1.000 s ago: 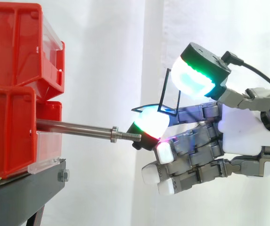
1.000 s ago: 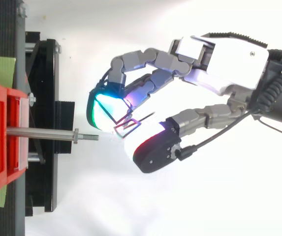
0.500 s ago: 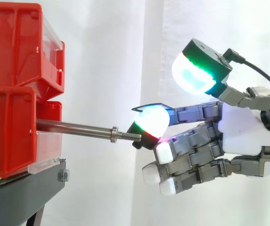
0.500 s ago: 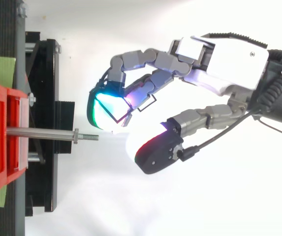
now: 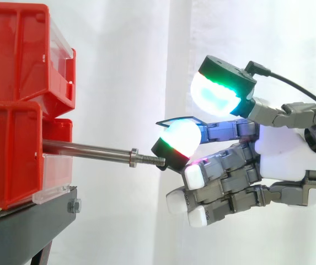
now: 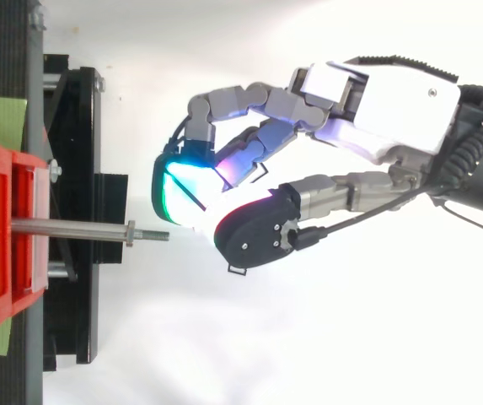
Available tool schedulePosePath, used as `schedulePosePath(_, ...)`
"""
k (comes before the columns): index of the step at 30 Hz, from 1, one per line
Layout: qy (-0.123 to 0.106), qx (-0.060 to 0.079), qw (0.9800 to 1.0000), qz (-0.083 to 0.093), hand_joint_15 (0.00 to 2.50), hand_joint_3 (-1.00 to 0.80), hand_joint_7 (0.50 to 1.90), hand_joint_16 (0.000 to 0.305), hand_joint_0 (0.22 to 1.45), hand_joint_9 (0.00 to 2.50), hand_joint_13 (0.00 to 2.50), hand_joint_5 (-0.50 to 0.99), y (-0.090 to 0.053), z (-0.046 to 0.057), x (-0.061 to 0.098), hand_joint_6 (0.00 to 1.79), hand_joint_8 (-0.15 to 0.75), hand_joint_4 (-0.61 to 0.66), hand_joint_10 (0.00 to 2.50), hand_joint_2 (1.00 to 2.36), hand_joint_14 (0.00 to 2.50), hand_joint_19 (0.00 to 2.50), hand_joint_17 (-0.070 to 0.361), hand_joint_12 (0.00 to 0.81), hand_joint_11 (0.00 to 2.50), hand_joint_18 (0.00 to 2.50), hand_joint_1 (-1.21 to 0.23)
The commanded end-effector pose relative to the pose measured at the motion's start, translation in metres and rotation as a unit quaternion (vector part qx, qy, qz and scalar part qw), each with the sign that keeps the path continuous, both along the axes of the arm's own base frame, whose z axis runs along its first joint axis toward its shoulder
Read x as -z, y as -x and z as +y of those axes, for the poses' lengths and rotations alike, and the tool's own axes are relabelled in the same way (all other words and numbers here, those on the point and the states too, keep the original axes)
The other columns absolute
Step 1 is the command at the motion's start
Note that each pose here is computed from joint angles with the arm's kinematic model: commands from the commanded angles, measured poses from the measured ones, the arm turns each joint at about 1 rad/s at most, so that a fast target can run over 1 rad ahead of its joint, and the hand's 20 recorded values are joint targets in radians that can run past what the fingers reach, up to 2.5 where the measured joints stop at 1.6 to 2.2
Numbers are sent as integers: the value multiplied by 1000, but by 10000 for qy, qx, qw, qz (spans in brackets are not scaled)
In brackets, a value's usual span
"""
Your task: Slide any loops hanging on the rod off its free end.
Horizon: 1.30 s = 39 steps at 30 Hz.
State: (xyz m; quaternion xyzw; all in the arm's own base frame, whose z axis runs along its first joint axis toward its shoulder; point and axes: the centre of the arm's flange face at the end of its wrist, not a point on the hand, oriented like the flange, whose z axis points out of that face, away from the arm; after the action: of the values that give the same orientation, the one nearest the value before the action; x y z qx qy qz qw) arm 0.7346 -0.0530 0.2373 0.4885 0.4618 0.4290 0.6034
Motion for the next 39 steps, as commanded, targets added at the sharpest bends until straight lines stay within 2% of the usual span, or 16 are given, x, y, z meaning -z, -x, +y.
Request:
schedulePosePath(1, 0, -2, 10000, 0, 261, -356, 1238, 37, 619, 976, 805, -95, 0, 0, 0, 643, 274, 81, 15, 1012, 10, 371, 83, 306, 496, 674, -561)
schedulePosePath(3, -1, -2, 10000, -8, 261, -301, 1159, 37, 608, 968, 802, -103, 0, 0, 0, 697, 275, 81, 15, 1015, 10, 370, 83, 305, 497, 675, -586)
schedulePosePath(7, -1, -2, 10000, -8, 259, -212, 1241, 38, 591, 954, 790, -122, 0, 0, 0, 746, 276, 70, 18, 1018, 10, 367, 85, 307, 509, 677, -615)
schedulePosePath(8, -1, -2, 10000, -8, 256, -192, 1163, 38, 589, 950, 788, -154, 0, 0, 0, 828, 277, 78, 15, 1018, 10, 363, 86, 311, 520, 677, -663)
schedulePosePath(9, -1, -2, 10000, -8, 253, -164, 1178, 40, 594, 952, 796, -165, 0, 0, 0, 858, 285, 87, 15, 1017, 10, 348, 90, 320, 530, 692, -726)
schedulePosePath(10, 0, -2, 10000, 0, 249, -150, 1152, 40, 594, 953, 795, -167, 0, 0, 1, 880, 281, 85, 16, 1018, 11, 354, 90, 320, 526, 692, -729)
schedulePosePath(15, 0, -2, 10000, 0, 260, -95, 1294, 41, 625, 961, 814, -161, 0, 0, 1, 905, 282, 21, 17, 1019, 10, 352, 92, 319, 534, 708, -735)
schedulePosePath(17, -1, -2, 10000, -8, 265, -88, 1304, 41, 634, 960, 816, -161, 0, 0, 0, 913, 281, -2, 15, 1019, 10, 350, 92, 318, 535, 715, -743)
schedulePosePath(32, -3, -10, 10000, -16, 273, -71, 1290, 41, 644, 945, 814, -162, 0, 2, 0, 928, 281, -45, 18, 1020, 11, 359, 92, 315, 520, 713, -740)
schedulePosePath(39, 15, -78, 10000, 39, 279, -48, 1293, 41, 647, 962, 817, -156, 0, 10, 1, 932, 284, -47, 17, 1020, 11, 357, 93, 317, 528, 716, -744)
